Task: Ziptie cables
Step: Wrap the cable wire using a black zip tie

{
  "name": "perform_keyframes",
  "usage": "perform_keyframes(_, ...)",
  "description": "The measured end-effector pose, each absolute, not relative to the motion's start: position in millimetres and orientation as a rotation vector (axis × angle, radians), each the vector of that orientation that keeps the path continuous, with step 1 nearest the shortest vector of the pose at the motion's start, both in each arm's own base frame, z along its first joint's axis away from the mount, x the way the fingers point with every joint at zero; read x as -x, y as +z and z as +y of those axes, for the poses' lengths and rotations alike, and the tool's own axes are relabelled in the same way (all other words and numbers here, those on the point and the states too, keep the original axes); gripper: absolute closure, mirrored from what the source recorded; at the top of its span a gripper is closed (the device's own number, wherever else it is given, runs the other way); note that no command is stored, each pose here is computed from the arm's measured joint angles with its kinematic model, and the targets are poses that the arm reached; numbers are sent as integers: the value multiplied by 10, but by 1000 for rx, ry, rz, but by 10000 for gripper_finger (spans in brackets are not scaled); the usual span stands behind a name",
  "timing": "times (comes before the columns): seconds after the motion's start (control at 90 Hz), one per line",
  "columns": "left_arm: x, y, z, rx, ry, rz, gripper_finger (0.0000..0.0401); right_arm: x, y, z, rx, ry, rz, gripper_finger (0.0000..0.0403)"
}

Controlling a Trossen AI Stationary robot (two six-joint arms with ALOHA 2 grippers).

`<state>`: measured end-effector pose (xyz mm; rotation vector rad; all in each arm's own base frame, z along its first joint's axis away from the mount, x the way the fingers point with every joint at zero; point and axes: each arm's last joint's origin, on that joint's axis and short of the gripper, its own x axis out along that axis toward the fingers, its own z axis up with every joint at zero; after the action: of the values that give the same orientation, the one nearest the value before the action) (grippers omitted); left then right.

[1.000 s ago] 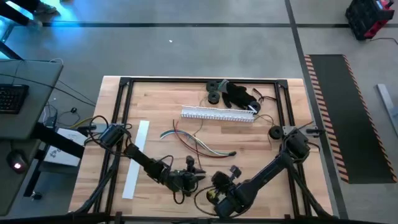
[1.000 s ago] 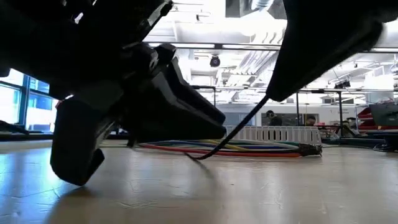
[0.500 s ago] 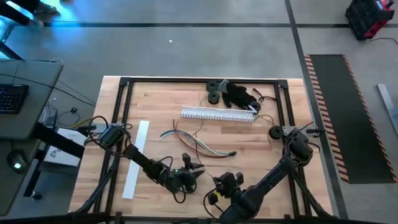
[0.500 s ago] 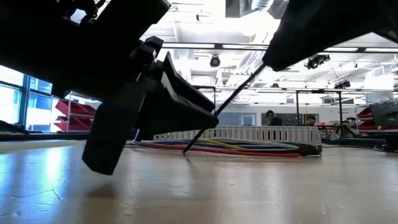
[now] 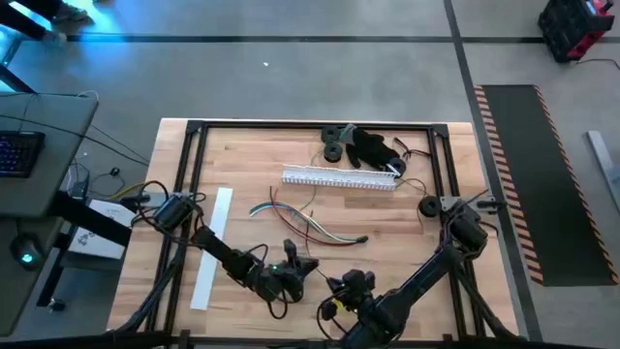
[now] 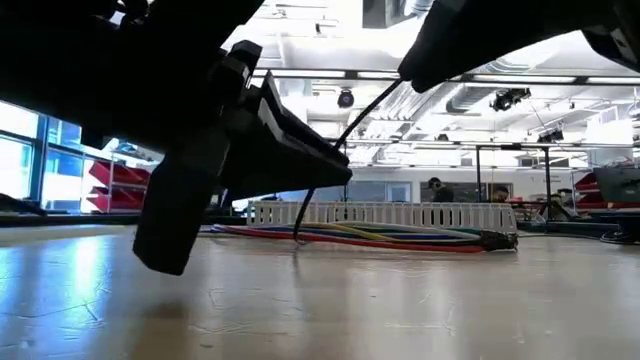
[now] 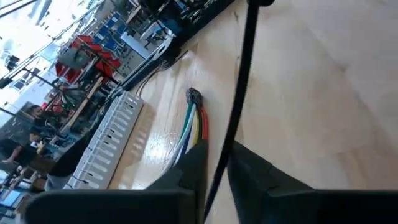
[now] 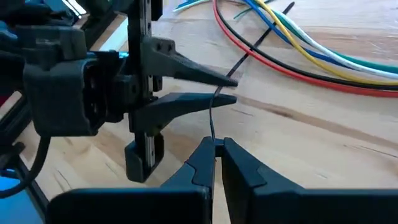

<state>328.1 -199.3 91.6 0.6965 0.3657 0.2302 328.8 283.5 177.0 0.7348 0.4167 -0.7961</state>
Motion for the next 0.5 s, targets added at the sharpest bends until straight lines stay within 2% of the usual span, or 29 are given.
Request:
perform_keyframes(0.289,-3254,914,-2040,-730,205,365,401,-3278,1770,2853,-662,-769,445,392)
perform_keyframes(0.411,-3249,905,-2056,-697,171,363,401,-3245,1781,2892,-547,-726,503,357)
perform_keyframes(0.5,-3250,893,-2057,-680,141,368,401,-3240,1833,2948,-422,-638,648,317)
